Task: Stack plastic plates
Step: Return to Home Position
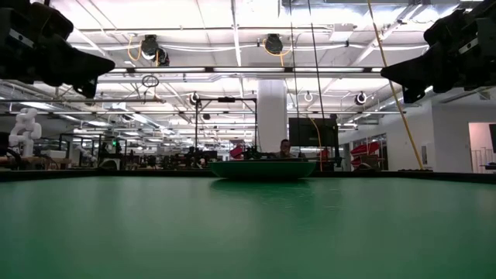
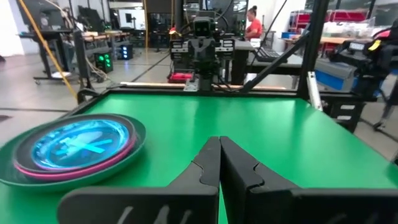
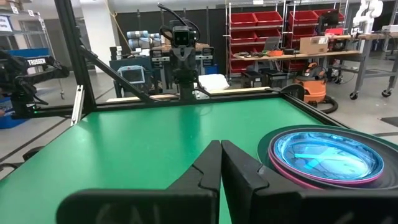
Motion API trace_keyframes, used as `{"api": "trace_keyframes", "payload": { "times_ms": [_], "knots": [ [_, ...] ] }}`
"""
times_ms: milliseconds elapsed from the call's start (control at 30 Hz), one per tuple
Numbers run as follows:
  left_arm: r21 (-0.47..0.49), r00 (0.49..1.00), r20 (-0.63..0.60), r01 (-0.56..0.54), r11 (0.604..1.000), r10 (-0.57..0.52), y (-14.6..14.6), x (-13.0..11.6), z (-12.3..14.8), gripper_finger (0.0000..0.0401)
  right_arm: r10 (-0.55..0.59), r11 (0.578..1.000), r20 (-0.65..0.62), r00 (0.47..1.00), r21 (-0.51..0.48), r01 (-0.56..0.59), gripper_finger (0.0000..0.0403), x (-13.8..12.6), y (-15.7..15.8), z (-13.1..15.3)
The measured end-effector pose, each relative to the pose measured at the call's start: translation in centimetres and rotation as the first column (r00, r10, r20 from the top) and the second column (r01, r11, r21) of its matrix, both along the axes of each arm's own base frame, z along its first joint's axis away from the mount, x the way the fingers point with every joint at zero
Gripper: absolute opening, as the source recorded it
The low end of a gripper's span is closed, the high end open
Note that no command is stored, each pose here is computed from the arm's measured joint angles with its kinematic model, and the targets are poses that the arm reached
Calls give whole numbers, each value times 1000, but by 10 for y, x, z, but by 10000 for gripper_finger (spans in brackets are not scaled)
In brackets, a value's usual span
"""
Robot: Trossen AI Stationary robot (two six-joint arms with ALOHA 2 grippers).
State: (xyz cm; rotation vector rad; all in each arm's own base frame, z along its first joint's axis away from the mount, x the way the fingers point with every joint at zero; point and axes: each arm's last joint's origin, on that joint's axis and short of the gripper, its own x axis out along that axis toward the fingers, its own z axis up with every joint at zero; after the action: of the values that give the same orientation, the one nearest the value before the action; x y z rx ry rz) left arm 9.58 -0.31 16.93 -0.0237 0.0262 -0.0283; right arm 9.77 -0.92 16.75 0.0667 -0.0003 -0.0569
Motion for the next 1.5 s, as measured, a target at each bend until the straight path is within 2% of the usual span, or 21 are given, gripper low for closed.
{"api": "trace_keyframes", "payload": {
  "times_ms": [433, 600, 800, 1000, 1500],
  "knots": [
    [92, 1000, 7, -28, 995, 28, 2, 0, 0, 1, 0, 1000, 1, 1000, 0, 0, 9, 0, 0, 0],
    [120, 998, 52, -24, 993, 18, 2, 2, -2, 1, 0, 1000, 2, 1000, 0, 0, 9, 0, 0, 0],
    [117, 995, 72, -74, 990, 66, 4, 2, 0, 1, 1, 1000, 4, 1000, 0, -1, 9, 0, 0, 0],
    [55, 996, 47, -73, 996, 70, 5, 2, -2, 1, 1, 1000, 5, 1000, 0, -1, 9, 0, 0, 0],
    [53, 997, 31, -68, 996, 67, 5, 2, -2, 1, 1, 1000, 6, 1000, 0, -1, 9, 0, 0, 1]
  ]
}}
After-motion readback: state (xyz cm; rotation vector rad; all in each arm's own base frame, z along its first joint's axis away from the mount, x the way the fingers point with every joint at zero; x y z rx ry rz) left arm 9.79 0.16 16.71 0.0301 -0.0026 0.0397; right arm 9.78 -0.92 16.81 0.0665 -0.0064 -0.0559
